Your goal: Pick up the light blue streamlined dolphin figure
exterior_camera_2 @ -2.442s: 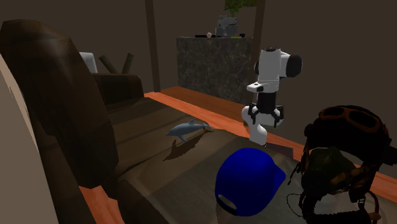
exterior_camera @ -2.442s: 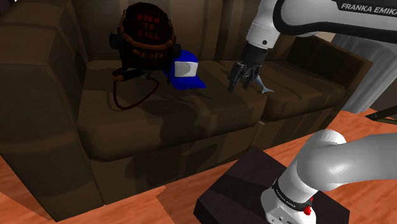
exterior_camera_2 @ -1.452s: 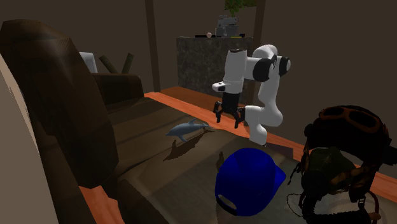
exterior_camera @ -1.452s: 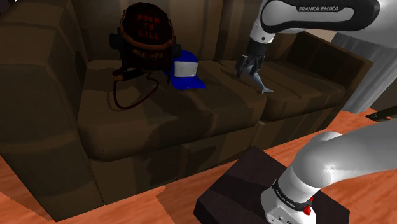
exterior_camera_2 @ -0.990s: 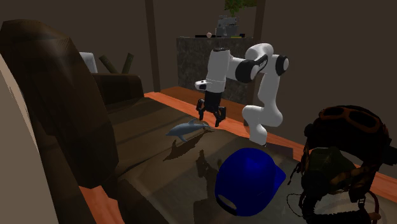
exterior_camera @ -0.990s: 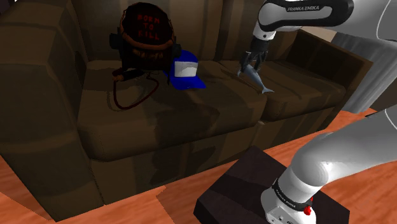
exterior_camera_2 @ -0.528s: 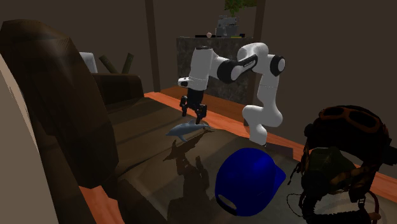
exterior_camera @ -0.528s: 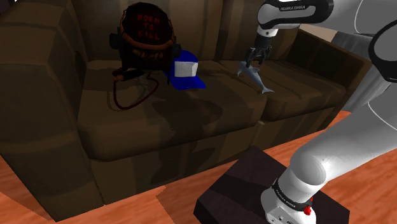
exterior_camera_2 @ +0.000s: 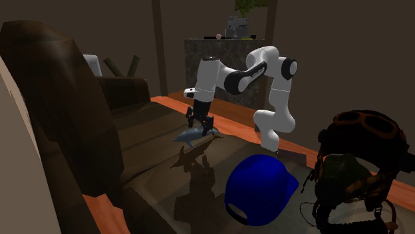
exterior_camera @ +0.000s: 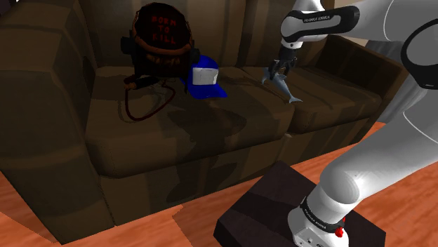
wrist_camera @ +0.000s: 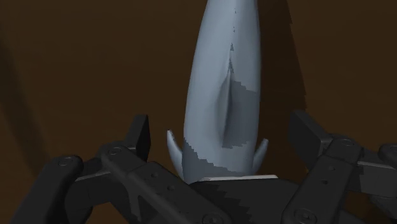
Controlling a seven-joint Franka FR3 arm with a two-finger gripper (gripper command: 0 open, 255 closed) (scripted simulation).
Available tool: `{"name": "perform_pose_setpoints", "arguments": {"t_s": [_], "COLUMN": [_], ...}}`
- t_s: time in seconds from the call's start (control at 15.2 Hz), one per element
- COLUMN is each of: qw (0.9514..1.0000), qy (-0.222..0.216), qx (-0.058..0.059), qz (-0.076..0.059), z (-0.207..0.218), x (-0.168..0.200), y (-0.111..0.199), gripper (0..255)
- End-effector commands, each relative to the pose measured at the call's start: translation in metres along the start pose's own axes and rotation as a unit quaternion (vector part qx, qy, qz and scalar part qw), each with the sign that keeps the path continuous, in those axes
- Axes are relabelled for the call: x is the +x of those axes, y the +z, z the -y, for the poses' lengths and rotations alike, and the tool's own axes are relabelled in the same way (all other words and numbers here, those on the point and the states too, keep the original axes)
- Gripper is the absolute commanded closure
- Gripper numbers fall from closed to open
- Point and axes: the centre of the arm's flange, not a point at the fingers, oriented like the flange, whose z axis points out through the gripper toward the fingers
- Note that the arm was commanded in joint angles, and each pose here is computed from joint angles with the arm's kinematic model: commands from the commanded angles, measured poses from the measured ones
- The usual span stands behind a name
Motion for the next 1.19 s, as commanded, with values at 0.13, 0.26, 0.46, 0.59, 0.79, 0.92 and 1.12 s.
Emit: {"name": "perform_pose_setpoints", "arguments": {"t_s": [0.13,0.26,0.46,0.59,0.79,0.92,1.12], "qw": [1.0,1.0,1.0,1.0,1.0,1.0,1.0], "qy": [0.0,0.0,0.0,0.0,0.0,0.0,0.0], "qx": [0.0,0.0,0.0,0.0,0.0,0.0,0.0], "qz": [0.0,0.0,0.0,0.0,0.0,0.0,0.0], "z": [0.001,0.001,0.001,0.001,0.0,-0.002,-0.004], "x": [-0.002,-0.002,-0.002,-0.002,0.0,0.002,0.004], "y": [0.004,0.004,0.004,0.004,-0.006,-0.017,-0.032], "gripper": [255,255,255,255,255,255,255]}}
